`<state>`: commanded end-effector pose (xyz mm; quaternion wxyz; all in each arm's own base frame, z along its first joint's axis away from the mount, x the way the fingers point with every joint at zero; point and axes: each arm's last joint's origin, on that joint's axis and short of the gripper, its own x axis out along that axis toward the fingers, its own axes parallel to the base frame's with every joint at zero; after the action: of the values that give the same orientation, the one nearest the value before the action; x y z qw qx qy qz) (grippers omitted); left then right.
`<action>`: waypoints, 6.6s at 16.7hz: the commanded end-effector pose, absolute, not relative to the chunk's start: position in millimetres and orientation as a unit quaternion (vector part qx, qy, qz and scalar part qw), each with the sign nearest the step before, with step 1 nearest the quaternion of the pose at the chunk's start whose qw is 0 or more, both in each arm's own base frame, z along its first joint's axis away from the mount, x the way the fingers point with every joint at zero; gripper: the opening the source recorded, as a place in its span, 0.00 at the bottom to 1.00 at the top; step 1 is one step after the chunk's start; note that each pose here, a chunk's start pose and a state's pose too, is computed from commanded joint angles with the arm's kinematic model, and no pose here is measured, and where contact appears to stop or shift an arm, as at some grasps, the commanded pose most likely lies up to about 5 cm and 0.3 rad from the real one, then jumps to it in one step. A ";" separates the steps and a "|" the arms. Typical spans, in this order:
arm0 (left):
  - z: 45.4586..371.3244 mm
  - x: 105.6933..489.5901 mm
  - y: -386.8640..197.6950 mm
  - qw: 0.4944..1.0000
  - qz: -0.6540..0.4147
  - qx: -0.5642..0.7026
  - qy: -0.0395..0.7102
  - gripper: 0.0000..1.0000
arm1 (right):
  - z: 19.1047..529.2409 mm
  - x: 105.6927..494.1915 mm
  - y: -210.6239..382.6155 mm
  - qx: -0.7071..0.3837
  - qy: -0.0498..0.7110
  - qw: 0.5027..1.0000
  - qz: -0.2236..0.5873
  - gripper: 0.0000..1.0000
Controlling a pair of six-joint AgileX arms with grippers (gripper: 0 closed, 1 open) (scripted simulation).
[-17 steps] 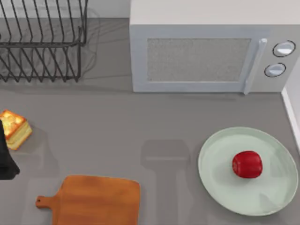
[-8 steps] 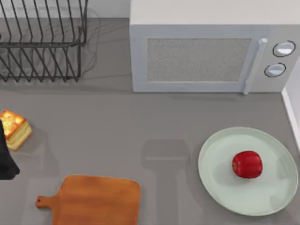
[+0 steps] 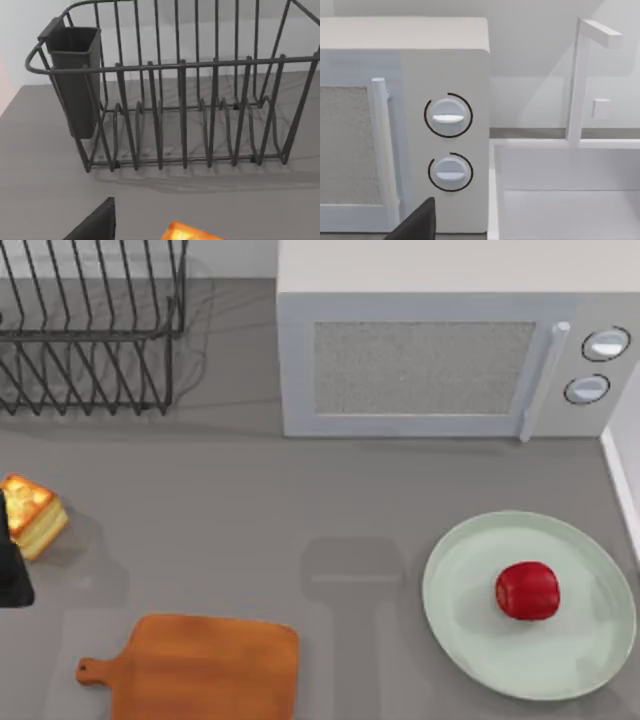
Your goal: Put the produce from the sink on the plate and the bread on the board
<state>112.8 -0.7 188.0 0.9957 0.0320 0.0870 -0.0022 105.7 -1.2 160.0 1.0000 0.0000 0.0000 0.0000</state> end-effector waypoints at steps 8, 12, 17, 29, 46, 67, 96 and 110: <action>242.8 189.1 5.3 0.927 -0.031 0.116 0.356 1.00 | 160.0 105.7 -1.2 0.000 0.000 1.000 0.000 1.00; 245.1 249.1 10.0 0.861 -0.069 0.148 0.481 1.00 | 160.0 105.7 -1.2 0.000 0.000 1.000 0.000 1.00; 219.3 316.0 15.0 0.770 -0.125 0.171 0.602 1.00 | 160.0 105.7 -1.2 0.000 0.000 1.000 0.000 1.00; 178.8 361.0 16.5 0.684 -0.179 0.180 0.683 1.00 | 160.0 105.7 -1.2 0.000 0.000 1.000 0.000 1.00; 108.6 361.4 18.2 0.684 -0.178 0.179 0.684 0.70 | 160.0 105.7 -1.2 0.000 0.000 1.000 0.000 1.00; 125.7 364.8 17.0 0.690 -0.180 0.179 0.678 0.00 | 160.0 105.7 -1.2 0.000 0.000 1.000 0.000 1.00; 186.6 234.5 -140.4 0.699 -0.023 0.029 0.714 0.00 | 160.0 105.7 -1.2 0.000 0.000 1.000 0.000 1.00; 171.7 203.0 -154.5 0.710 -0.008 0.006 0.704 0.00 | 160.0 105.7 -1.2 0.000 0.000 1.000 0.000 1.00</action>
<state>203.0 -154.5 171.7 0.7097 0.0064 0.7044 -0.0079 105.7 -1.2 160.0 1.0000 0.0000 0.0000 0.0000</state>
